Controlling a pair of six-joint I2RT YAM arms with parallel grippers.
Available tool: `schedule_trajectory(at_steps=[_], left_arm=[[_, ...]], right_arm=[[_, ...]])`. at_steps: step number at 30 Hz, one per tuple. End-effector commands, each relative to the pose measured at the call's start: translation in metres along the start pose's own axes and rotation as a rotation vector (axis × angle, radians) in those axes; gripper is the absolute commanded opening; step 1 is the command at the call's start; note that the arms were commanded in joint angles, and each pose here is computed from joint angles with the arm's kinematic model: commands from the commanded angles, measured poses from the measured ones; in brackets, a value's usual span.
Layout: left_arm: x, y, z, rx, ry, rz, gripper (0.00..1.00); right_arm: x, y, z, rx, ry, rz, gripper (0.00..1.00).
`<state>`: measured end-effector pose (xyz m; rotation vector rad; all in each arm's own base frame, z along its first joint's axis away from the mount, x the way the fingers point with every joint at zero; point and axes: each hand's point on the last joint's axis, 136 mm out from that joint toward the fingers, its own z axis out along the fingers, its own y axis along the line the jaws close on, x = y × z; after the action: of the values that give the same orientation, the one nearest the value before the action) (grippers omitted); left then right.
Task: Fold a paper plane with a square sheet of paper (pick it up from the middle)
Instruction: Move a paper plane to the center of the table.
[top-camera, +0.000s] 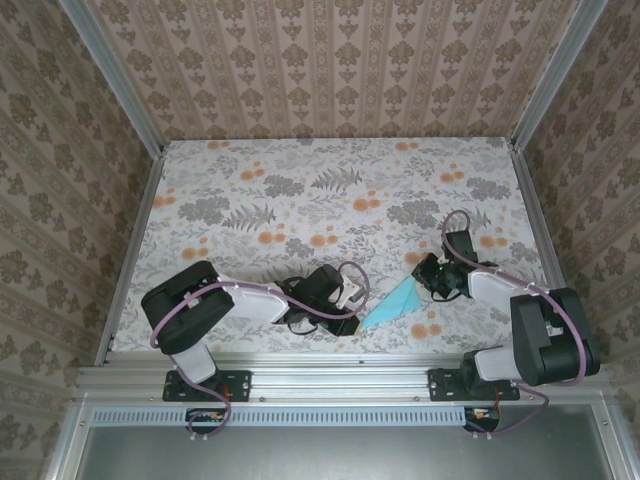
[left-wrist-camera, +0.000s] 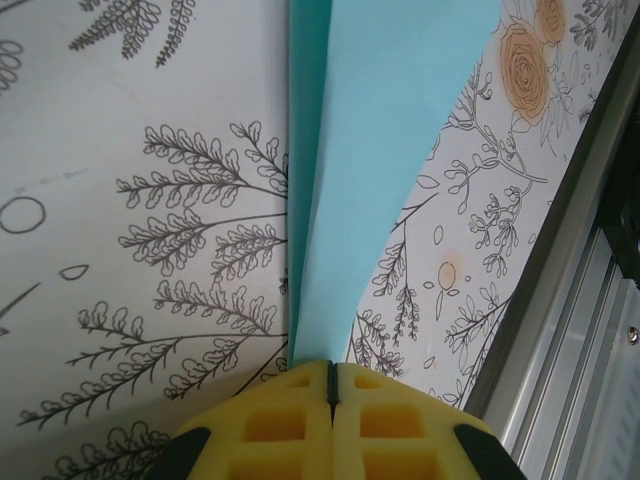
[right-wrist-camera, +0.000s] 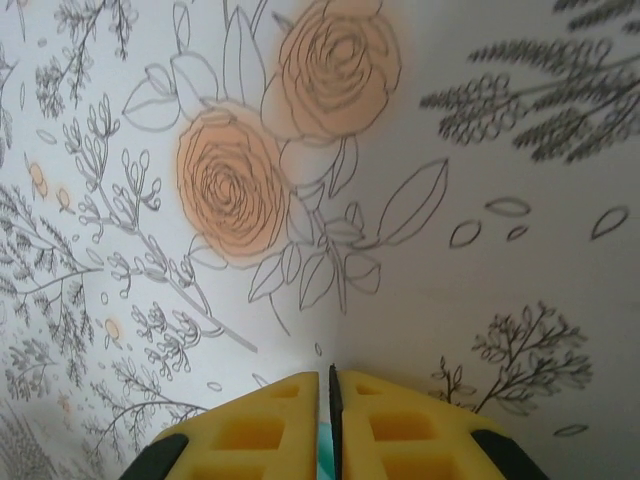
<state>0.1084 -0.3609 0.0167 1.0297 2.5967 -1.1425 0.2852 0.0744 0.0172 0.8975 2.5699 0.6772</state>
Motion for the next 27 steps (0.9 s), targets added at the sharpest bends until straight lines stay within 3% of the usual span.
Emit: schedule_trajectory(at_steps=[1, 7, 12, 17, 27], left_arm=[[0.087, 0.05, -0.002, -0.183, 0.286, -0.158, 0.0], [0.052, 0.028, -0.007, -0.144, 0.221, -0.114, 0.0], [0.014, -0.006, -0.022, -0.091, 0.13, -0.054, 0.11], [-0.011, -0.027, -0.039, -0.086, 0.064, -0.008, 0.29], [-0.026, -0.041, -0.035, -0.156, 0.081, 0.12, 0.49]], right_arm=[[-0.013, 0.004, -0.002, 0.011, -0.027, -0.02, 0.13], [-0.009, 0.017, -0.021, 0.003, 0.009, -0.108, 0.17], [0.008, 0.022, -0.04, -0.019, 0.073, -0.177, 0.23], [0.026, 0.022, -0.057, -0.056, 0.108, -0.214, 0.32], [0.046, 0.021, -0.065, -0.108, 0.15, -0.226, 0.44]])
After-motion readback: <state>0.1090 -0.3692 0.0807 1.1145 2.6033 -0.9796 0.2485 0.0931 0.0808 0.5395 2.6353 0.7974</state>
